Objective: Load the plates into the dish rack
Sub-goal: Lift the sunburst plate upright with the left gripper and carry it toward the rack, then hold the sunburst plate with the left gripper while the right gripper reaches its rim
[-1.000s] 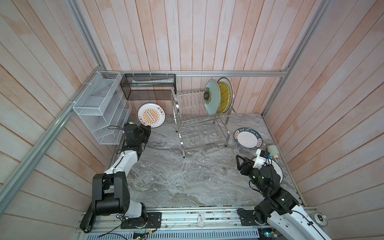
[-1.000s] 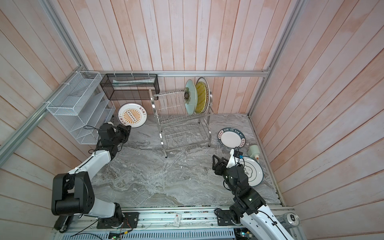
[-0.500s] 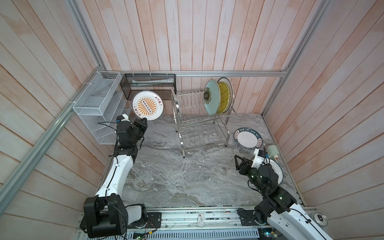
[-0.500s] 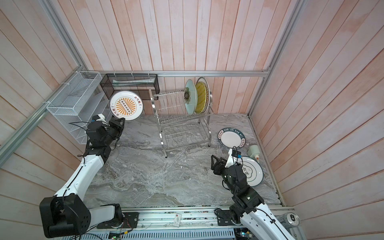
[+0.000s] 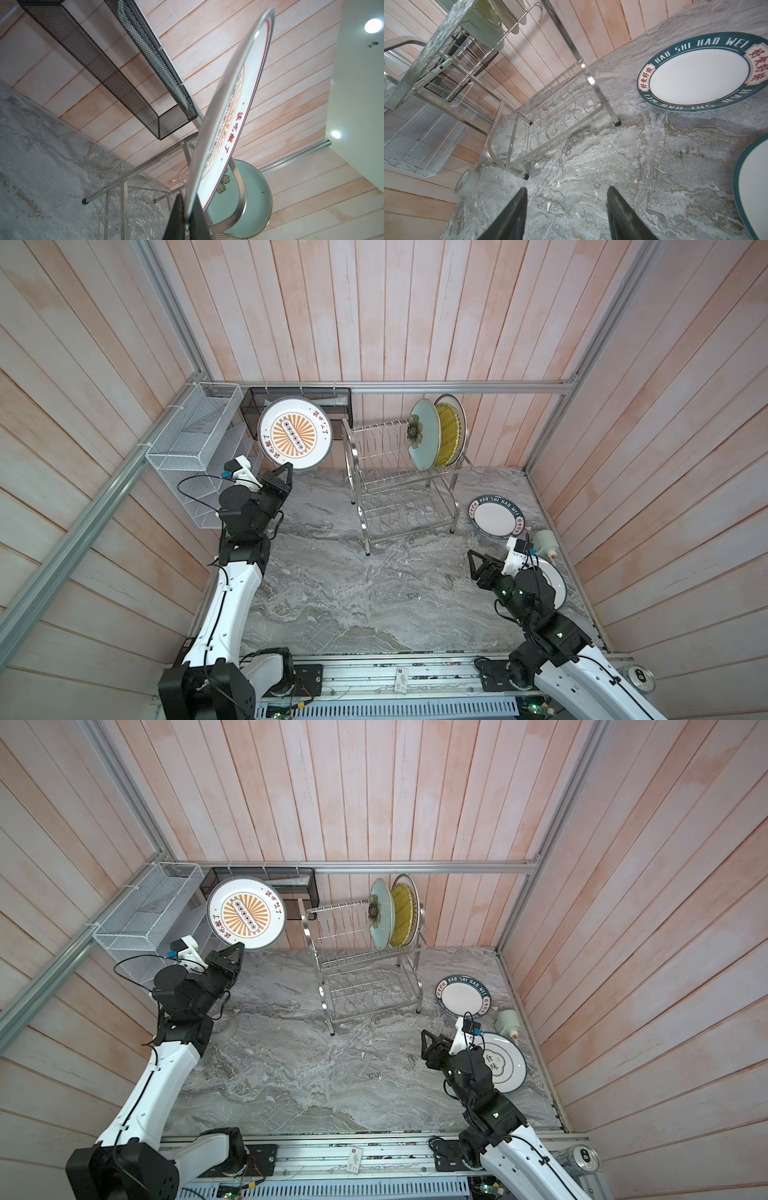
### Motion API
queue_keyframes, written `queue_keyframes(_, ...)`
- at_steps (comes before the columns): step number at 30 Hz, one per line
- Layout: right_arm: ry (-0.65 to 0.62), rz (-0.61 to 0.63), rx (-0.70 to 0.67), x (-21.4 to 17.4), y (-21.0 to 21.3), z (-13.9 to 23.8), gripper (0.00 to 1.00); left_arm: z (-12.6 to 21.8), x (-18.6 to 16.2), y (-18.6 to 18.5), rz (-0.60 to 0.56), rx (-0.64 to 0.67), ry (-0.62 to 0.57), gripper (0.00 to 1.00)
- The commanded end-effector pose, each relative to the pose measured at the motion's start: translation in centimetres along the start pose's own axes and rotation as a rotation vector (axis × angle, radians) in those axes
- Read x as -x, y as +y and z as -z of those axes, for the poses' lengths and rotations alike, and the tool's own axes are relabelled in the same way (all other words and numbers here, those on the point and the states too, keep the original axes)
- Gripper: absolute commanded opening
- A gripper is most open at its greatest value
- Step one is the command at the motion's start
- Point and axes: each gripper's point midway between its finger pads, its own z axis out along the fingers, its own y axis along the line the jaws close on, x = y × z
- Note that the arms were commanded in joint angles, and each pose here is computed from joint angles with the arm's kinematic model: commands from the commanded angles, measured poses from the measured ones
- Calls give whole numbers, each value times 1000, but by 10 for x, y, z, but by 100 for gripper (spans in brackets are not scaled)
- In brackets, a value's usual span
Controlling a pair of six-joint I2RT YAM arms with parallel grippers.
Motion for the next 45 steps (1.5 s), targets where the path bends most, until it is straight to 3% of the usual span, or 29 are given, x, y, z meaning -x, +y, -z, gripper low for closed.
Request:
queue_keyframes(1,-3,-13,12,0,1,-1,62,13,16,-67,-81,-199,-23,0)
queue_keyframes(10,-7,-13,19,2,5,-4,62,20,-4,-103,-91,-307,129,0)
queue_keyframes(21,-45,25,42,23,21,-2,62,30,-68,-136,-139,-453,359,0)
queue_keyframes(27,-90,59,60,44,35,1,62,40,-109,-132,-165,-467,470,0)
queue_keyframes(45,-132,84,326,73,91,20,61,65,-246,-87,-186,-423,751,0)
